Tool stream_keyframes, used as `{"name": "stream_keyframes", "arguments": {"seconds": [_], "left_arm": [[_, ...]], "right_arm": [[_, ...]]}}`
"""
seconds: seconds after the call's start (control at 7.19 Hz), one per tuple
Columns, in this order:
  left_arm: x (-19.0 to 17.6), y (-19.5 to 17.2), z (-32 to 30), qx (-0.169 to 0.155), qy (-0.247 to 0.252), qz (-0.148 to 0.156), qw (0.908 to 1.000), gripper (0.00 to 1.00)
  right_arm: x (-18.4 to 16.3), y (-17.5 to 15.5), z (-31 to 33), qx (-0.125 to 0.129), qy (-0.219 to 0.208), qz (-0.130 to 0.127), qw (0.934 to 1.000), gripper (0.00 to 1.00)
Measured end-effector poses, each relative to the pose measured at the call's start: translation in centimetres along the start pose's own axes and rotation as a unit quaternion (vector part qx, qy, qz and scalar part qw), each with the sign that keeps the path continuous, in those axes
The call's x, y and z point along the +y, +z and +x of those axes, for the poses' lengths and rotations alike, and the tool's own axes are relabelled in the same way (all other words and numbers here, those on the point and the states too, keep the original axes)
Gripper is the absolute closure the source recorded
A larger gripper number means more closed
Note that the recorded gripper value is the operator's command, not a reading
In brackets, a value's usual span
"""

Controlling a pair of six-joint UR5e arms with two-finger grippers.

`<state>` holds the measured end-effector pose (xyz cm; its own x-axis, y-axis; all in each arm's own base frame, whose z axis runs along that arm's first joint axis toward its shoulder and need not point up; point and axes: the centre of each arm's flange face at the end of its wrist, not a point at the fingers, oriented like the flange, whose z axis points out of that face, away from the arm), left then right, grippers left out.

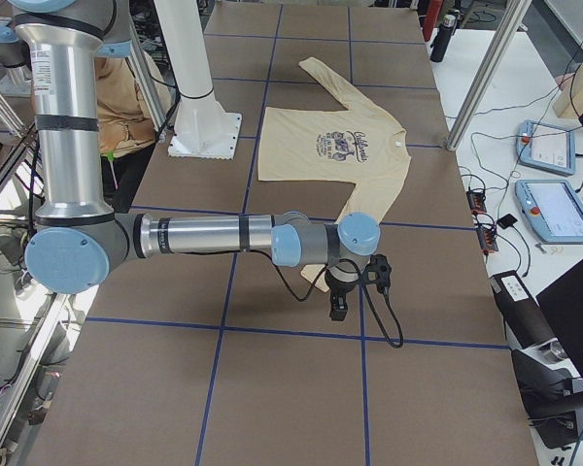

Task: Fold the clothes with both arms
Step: 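Move the right gripper toward the sleeve cuff nearest it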

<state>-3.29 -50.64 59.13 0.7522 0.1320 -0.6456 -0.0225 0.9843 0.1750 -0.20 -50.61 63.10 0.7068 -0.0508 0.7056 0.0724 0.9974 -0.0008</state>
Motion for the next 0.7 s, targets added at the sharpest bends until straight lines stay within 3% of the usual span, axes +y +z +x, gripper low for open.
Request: {"name": "stream_keyframes", "arguments": {"seconds": [0.7], "left_arm": [[-0.1,-1.3,1.4,-0.002,0.012,0.012,0.9998,0.01]], "right_arm": [[-0.1,-0.1,-0.2,0.0,-0.004,0.002,1.0,0.0]]}}
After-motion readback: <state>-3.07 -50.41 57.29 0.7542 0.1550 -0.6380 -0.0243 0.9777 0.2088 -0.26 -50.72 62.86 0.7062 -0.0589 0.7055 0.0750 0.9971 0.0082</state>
